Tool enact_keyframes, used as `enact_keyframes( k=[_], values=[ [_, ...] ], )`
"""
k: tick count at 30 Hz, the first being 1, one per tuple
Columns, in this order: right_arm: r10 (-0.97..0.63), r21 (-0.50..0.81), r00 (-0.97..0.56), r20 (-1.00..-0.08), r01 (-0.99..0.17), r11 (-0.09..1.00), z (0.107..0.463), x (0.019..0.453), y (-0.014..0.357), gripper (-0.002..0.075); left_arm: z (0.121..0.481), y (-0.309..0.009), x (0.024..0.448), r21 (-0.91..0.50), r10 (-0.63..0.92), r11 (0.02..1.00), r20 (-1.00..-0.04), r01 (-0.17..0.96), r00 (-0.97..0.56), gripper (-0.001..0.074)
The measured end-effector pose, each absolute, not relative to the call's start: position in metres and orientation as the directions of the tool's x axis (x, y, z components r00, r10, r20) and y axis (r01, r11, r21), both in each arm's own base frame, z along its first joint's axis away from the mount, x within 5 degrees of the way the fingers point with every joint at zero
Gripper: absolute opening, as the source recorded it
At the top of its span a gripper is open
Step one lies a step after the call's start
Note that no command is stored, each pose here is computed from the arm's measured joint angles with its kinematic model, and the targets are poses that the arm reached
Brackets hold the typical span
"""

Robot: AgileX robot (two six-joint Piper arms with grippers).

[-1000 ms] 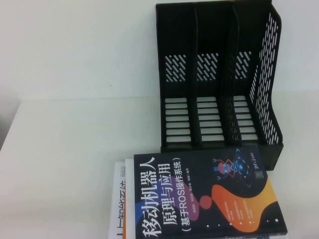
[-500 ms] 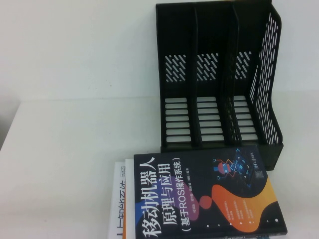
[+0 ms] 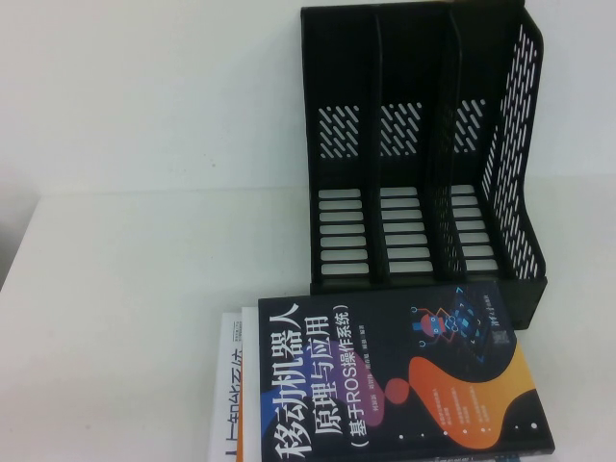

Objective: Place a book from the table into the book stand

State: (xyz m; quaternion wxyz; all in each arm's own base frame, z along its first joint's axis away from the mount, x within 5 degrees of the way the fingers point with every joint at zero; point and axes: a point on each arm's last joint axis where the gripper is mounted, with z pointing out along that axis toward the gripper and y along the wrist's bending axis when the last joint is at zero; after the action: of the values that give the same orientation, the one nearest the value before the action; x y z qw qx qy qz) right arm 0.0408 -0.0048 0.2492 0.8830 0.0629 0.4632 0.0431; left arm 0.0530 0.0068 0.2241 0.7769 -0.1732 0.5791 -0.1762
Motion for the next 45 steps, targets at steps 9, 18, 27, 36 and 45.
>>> enact_keyframes(
  k=[9,18,27,36,45],
  values=[
    [0.07,0.085,0.292,-0.954,0.04,0.996,0.289,0.035,-0.003,-0.0003,0.265,-0.007,0.051,-0.366,-0.373,0.924,-0.926,0.111,0.05,-0.0004],
    [0.235,0.151,-0.223,-0.946,0.34,0.928,0.309,0.057,-0.025,-0.0003,0.299,-0.019,0.087,-0.249,-0.189,0.959,-0.917,0.134,-0.352,-0.0004],
    [0.233,0.184,-0.73,-0.643,0.147,0.972,0.274,0.117,0.001,-0.0003,0.276,-0.035,0.14,-0.485,-0.323,0.874,-0.642,0.041,-0.696,-0.0004],
    [0.14,0.437,-0.855,-0.5,-0.109,0.893,0.236,0.182,0.032,-0.0003,0.255,-0.053,0.193,-0.63,-0.32,0.777,-0.397,0.002,-0.86,-0.0004],
    [0.056,0.429,-0.883,-0.467,-0.171,0.887,0.202,0.224,0.055,-0.0003,0.246,-0.051,0.206,-0.629,-0.366,0.776,-0.389,-0.047,-0.845,-0.0004]
  ],
)
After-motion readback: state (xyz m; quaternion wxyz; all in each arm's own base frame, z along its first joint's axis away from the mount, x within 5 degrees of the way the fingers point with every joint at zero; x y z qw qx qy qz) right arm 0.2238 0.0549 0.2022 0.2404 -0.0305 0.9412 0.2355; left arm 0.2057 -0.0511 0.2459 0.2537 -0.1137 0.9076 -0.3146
